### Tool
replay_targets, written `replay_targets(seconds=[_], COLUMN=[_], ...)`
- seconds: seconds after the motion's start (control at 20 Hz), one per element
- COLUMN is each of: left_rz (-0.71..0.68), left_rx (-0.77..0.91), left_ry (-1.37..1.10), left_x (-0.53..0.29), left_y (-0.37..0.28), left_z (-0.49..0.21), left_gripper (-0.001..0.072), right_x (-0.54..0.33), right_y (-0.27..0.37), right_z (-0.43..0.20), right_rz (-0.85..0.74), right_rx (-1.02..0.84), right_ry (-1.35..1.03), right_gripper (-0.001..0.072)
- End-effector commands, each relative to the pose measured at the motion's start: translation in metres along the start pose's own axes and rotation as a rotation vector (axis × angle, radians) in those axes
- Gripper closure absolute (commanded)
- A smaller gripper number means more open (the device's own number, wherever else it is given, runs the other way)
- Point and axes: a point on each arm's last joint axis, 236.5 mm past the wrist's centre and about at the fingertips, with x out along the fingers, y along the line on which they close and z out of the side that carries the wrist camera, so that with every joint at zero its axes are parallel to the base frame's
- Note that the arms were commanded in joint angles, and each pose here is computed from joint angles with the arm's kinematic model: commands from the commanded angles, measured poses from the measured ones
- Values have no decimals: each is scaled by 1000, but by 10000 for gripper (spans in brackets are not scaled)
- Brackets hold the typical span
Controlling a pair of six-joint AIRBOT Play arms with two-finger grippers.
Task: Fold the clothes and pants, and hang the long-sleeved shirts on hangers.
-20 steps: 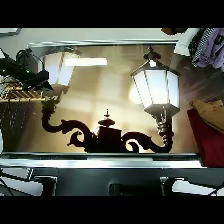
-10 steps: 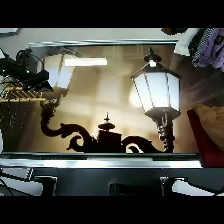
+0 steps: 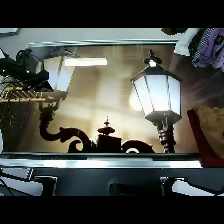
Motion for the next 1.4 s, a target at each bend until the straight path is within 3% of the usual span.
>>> replay_targets(seconds=[0.0,0.05,0.1,0.15,0.25,0.35,0.45,0.5,0.55,0.65,0.7,0.85,1.05,1.35], left_rz=[0,3,16,33,65,93,105,107,106,105,107,127,231,253], left_rx=[-1,-1,-3,-6,17,34,79,86,100,128,143,143,143,74], left_ry=[-1,-2,-4,-6,-13,-51,-126,-177,-214,-233,-224,-194,-178,-128], left_x=[0,0,0,-1,-1,-5,-18,-26,-31,-30,-25,-12,-5,6], left_y=[0,1,4,8,16,21,18,14,11,6,5,11,42,54], left_z=[0,0,1,1,3,10,20,25,25,10,-4,-49,-86,-100], left_gripper=[664,587,505,505,505,538,693,693,693,693,693,693,693,692], right_x=[5,4,3,0,-14,-48,-116,-152,-186,-233,-250,-283,-308,-310], right_y=[-10,-19,-25,-26,-9,37,100,127,154,197,215,250,269,271], right_z=[3,6,6,8,17,31,35,27,8,-44,-75,-161,-235,-257], right_rz=[-56,-96,-116,-109,18,279,595,718,814,898,911,937,983,983], right_rx=[-3,2,8,14,9,-46,-165,-232,-318,-507,-603,-844,-1028,-1097], right_ry=[-20,-33,-37,-47,-90,-169,-314,-386,-442,-517,-539,-603,-675,-690], right_gripper=[234,138,151,184,370,471,538,543,594,614,686,684,684,683])
